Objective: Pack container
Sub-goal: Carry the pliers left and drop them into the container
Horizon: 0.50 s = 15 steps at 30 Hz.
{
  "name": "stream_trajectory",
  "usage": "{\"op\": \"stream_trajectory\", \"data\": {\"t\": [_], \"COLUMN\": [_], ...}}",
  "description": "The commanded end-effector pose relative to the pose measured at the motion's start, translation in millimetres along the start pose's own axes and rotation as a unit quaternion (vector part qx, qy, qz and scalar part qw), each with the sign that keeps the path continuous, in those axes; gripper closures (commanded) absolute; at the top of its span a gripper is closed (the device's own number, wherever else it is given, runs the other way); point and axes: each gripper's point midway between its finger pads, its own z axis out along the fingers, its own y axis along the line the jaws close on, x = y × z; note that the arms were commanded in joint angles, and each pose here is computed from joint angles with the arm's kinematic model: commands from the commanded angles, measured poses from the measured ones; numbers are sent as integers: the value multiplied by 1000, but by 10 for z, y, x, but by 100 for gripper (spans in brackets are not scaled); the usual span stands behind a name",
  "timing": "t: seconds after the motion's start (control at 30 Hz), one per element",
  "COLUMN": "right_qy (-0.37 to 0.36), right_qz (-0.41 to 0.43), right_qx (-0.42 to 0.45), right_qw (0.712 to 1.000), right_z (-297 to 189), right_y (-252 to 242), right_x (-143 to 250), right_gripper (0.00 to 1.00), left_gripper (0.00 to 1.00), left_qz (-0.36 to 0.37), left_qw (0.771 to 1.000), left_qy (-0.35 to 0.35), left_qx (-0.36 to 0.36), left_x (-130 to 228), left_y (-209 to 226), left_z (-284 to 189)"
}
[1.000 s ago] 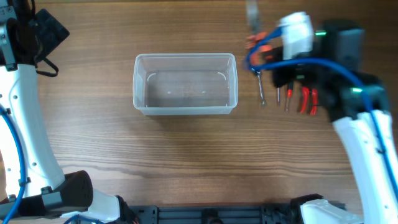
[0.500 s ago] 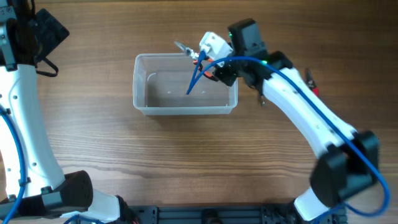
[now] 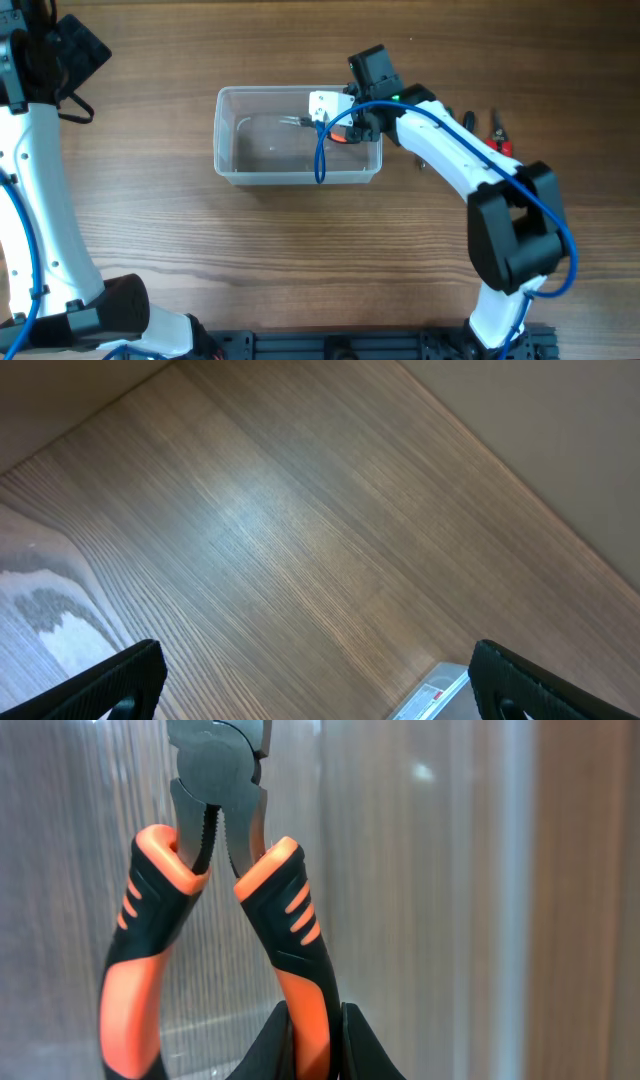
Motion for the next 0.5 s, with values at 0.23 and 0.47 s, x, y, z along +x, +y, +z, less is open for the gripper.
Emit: {"op": "stream_trajectory", "data": {"t": [0.23,0.47], "right_qy": [35,43], "right_qz": [-13,0], "right_qx": [49,60], "right_qw": [998,997], "right_z": [131,122], "right_y": [-240,-282], "right_x": [141,156], "right_gripper": [96,62], "left_gripper": [0,0], "left_qz": [7,7], "left_qw": [1000,1000], "left_qy": [-4,-4], "left_qx": [-4,-4], "left_x": [-30,-30], "left_y": [15,15], "left_z": [0,0]}}
